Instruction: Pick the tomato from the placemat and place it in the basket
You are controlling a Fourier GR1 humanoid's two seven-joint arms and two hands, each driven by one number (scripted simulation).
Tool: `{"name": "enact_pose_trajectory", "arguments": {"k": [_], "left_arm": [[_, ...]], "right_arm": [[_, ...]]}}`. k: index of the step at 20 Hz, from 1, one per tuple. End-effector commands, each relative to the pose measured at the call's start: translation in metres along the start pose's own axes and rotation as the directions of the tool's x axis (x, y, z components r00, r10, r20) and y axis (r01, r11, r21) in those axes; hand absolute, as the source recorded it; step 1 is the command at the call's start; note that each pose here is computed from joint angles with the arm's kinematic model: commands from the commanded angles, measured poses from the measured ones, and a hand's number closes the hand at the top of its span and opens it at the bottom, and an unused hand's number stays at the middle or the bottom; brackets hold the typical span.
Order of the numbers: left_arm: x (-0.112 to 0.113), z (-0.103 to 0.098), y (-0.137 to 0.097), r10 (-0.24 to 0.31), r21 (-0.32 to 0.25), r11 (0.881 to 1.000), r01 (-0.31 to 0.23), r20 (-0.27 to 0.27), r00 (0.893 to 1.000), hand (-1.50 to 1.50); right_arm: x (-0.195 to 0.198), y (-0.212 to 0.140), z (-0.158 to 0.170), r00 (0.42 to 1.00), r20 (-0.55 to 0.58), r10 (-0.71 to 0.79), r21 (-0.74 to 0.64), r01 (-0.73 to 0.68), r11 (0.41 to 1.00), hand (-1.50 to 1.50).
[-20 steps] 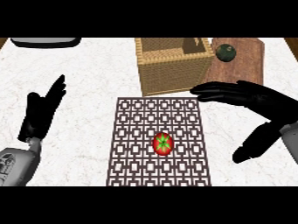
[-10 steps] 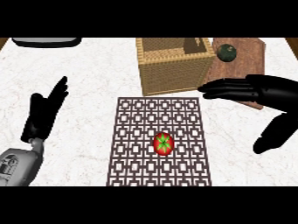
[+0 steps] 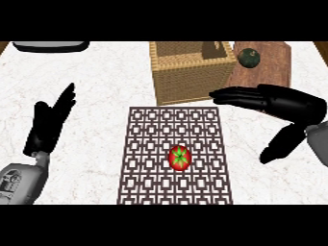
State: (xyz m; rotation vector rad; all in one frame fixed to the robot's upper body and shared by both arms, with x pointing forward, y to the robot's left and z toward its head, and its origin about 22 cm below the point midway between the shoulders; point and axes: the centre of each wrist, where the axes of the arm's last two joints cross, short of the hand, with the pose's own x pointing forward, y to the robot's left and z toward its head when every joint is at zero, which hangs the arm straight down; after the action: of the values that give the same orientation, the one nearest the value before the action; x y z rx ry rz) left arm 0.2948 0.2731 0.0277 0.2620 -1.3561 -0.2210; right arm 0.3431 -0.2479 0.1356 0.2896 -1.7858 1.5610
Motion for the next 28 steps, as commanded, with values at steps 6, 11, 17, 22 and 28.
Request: {"name": "enact_pose_trajectory", "arguments": {"k": [6, 11, 17, 22, 28], "left_arm": [[-0.006, -0.008, -0.011, 0.003, -0.002, 1.0, -0.003, -0.007, 1.0, 0.0], [-0.013, -0.002, -0.008, 0.001, -0.009, 1.0, -0.001, -0.003, 1.0, 0.0], [-0.003, -0.001, 0.006, 0.003, 0.007, 1.0, -0.003, 0.003, 1.0, 0.0], [-0.012, -0.003, -0.002, 0.006, 0.003, 1.0, -0.006, -0.008, 1.0, 0.0], [0.002, 0.01, 0.012, -0.004, 0.0, 1.0, 0.004, -0.002, 1.0, 0.0]], "right_arm": [[-0.005, 0.037, -0.035, 0.999, 0.04, -0.031, 0.025, 0.03, 0.999, -1.5], [-0.029, 0.046, -0.047, 0.997, 0.033, -0.067, 0.074, 0.064, 0.995, -1.5], [-0.039, 0.088, -0.052, 0.998, 0.038, -0.057, 0.063, 0.055, 0.997, -1.5], [-0.034, 0.094, -0.09, 0.998, 0.029, -0.052, 0.044, 0.05, 0.998, -1.5], [-0.039, 0.095, -0.084, 0.998, 0.042, -0.052, 0.062, 0.05, 0.997, -1.5]]}}
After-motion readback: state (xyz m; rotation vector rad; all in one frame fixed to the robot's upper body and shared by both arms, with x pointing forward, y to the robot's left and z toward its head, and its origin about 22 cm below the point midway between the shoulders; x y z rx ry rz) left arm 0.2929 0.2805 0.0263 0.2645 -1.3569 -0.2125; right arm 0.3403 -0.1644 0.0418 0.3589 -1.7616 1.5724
